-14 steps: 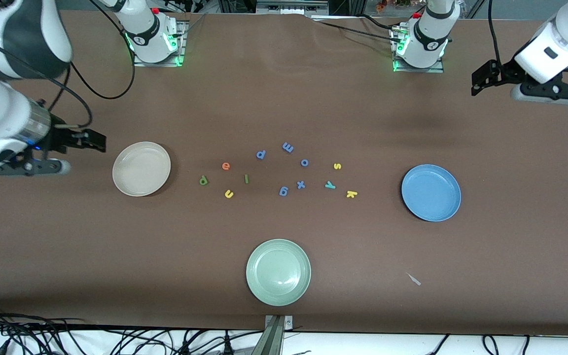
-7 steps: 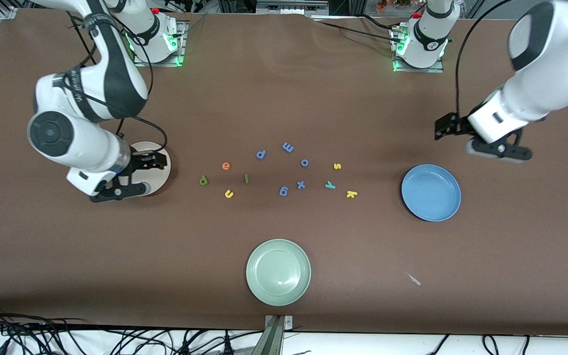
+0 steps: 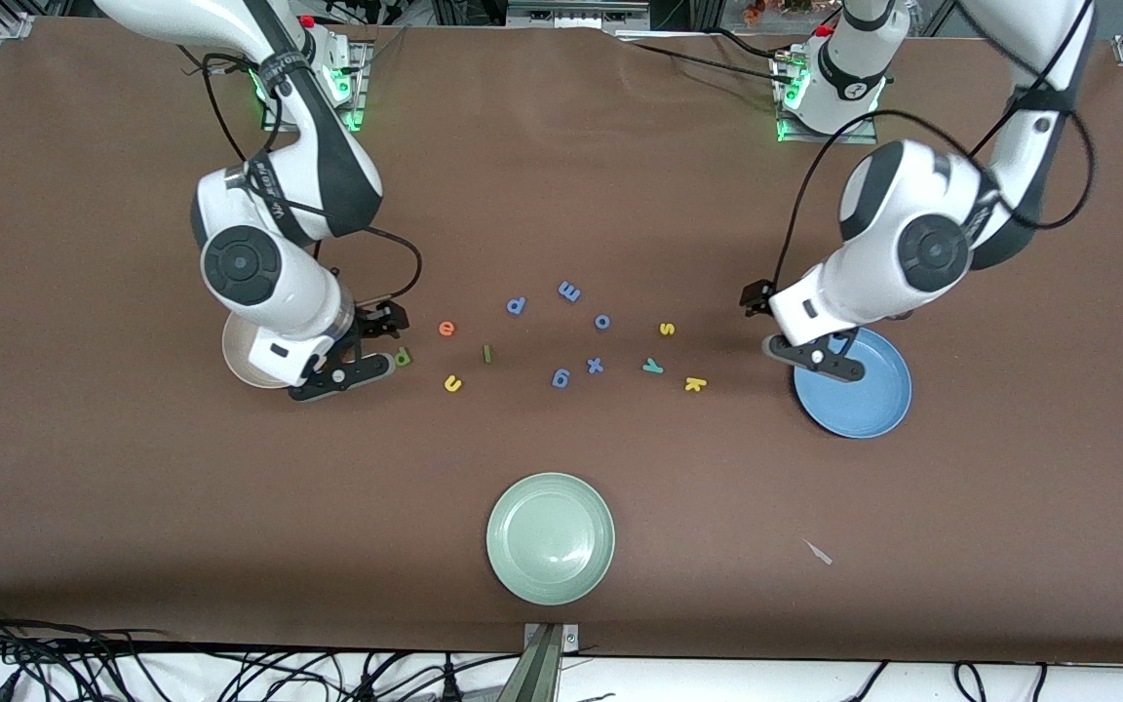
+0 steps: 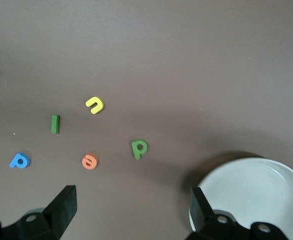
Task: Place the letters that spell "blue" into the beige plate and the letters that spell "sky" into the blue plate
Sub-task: 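Reach the right gripper to green p while the left gripper reaches yellow k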
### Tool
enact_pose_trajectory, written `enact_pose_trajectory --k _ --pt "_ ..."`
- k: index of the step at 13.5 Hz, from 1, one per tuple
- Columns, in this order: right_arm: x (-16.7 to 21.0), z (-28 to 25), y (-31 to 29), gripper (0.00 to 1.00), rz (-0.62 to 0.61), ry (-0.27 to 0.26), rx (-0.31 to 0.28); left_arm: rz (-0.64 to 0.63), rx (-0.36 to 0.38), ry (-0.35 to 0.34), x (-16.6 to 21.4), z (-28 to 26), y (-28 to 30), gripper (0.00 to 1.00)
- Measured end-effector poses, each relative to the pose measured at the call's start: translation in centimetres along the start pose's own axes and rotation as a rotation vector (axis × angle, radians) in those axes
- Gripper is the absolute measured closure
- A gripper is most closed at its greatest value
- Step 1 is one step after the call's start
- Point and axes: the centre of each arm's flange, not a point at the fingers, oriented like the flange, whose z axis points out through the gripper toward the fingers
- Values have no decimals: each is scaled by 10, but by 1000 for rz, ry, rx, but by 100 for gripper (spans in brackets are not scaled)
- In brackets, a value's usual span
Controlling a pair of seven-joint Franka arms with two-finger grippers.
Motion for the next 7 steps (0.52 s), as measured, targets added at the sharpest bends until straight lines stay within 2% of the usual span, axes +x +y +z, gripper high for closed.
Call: enact_pose_trajectory --k 2,5,7 --pt "-5 23 -1 0 -11 23 1 -33 8 -23 12 40 -22 0" --pt "-11 54 1 0 -56 46 0 -46 7 -16 30 65 -31 0" --pt "-11 76 1 0 -82 48 0 -71 -36 11 48 73 -19 0"
